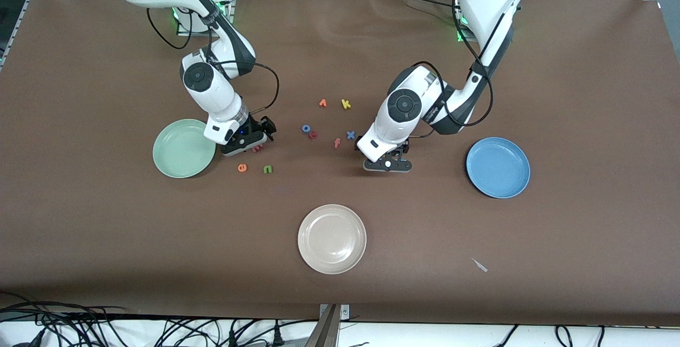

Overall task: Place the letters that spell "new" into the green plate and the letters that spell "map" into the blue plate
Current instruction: 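Grasp the pink w and yellow a with the right and left grippers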

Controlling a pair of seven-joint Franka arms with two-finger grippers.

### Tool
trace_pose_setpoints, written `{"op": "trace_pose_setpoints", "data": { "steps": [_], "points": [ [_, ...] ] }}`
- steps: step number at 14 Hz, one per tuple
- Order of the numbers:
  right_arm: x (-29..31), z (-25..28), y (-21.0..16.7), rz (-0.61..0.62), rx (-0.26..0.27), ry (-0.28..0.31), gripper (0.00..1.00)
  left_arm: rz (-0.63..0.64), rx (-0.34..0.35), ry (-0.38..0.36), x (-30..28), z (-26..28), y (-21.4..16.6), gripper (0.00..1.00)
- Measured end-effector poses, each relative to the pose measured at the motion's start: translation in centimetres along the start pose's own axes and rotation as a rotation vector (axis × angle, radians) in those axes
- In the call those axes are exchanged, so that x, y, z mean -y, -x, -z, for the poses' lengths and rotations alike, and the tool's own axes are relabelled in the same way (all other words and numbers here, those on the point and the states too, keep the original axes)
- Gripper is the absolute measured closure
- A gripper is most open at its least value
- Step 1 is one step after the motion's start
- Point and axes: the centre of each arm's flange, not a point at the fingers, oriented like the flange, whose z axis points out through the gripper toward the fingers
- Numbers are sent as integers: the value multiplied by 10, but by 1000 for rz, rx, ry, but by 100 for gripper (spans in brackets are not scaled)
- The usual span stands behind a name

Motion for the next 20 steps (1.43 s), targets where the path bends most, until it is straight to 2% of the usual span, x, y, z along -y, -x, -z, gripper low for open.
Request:
{"op": "trace_pose_setpoints", "data": {
  "steps": [6,12,13,16,17,18,19,20],
  "points": [
    [-4,-8,3,55,-2,-2,0,45,40,-22,4,-33,4,5],
    [-9,-10,6,57,7,4,4,51,58,-33,-2,-50,11,12],
    [-9,-11,7,56,10,4,6,48,58,-37,-2,-52,11,17],
    [-9,-12,9,57,14,4,10,49,51,-50,0,-54,11,20],
    [-9,-12,9,57,14,4,16,53,51,-51,0,-54,10,26],
    [-9,-12,9,57,14,4,17,53,51,-52,0,-55,10,31],
    [-9,-12,9,57,14,4,21,54,50,-52,0,-55,10,31],
    [-9,-12,9,57,14,4,21,54,48,-52,0,-54,10,37]
  ]
}}
